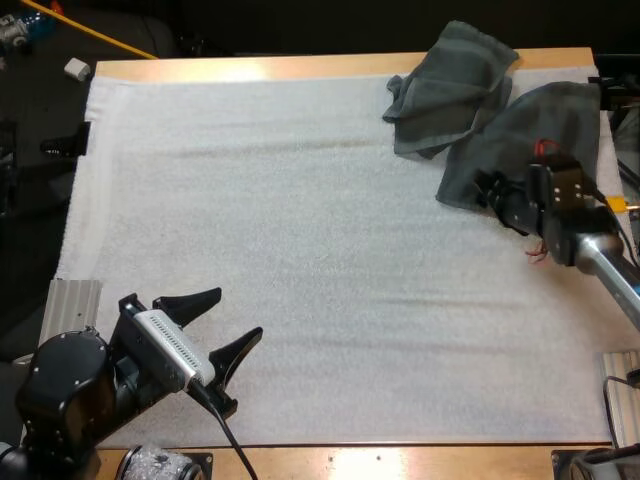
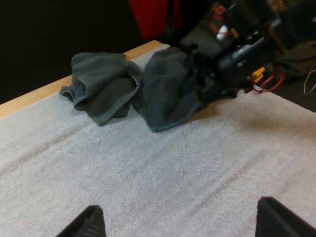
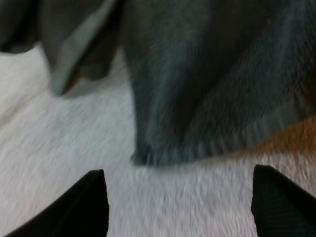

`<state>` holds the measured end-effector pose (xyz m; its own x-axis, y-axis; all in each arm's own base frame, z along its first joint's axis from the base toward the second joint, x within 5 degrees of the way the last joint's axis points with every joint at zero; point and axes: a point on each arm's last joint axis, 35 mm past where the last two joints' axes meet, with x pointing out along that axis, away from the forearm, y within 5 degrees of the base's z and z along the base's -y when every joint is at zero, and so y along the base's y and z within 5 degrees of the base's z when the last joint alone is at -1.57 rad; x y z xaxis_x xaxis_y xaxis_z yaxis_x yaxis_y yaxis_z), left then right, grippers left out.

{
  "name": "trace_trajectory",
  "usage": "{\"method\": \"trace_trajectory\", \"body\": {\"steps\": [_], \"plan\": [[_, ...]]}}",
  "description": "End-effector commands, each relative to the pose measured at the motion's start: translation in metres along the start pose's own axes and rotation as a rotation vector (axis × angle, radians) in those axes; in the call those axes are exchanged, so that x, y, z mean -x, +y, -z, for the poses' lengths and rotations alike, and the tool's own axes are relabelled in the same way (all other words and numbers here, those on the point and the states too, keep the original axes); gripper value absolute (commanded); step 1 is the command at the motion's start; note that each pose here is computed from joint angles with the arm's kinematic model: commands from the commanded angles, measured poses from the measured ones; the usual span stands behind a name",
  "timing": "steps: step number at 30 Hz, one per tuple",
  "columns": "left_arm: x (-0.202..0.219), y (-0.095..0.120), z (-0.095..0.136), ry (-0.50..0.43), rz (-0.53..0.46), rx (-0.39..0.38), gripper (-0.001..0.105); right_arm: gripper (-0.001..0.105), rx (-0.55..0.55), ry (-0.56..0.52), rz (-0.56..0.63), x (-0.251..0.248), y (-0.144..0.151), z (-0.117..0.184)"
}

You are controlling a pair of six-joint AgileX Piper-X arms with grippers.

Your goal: Pick towel from pile, fold and stack

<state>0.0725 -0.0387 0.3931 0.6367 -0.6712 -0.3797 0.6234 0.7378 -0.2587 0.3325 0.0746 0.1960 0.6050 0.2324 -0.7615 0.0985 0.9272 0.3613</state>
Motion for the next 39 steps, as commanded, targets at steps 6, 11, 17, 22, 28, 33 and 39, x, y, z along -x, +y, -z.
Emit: {"method": "trace_trajectory", "body": {"steps": [6, 11, 17, 22, 28, 33, 39], "plan": [[0.002, -0.002, -0.002, -0.013, 0.01, 0.006, 0.061, 0.06, -0.108, -0.02, 0.076, -0.057, -0.007, -0.016], [0.002, -0.002, -0.002, -0.014, 0.015, 0.007, 0.061, 0.06, -0.136, -0.02, 0.108, -0.079, -0.013, -0.022], [0.001, -0.002, -0.001, -0.003, 0.022, 0.012, 0.061, 0.059, -0.134, -0.015, 0.053, -0.088, -0.005, -0.026], [0.0, -0.001, -0.001, 0.004, 0.026, 0.016, 0.061, 0.033, -0.141, -0.001, 0.026, -0.091, -0.002, -0.029], [0.001, -0.002, -0.001, 0.002, 0.027, 0.013, 0.06, 0.001, -0.103, 0.023, -0.017, -0.085, 0.001, -0.031], [0.0, -0.001, -0.001, 0.005, 0.029, 0.016, 0.06, 0.001, 0.04, -0.026, -0.031, -0.057, 0.013, -0.042], [0.0, -0.001, -0.001, 0.004, 0.024, 0.013, 0.06, 0.001, 0.085, -0.063, -0.029, -0.04, 0.019, -0.049]]}}
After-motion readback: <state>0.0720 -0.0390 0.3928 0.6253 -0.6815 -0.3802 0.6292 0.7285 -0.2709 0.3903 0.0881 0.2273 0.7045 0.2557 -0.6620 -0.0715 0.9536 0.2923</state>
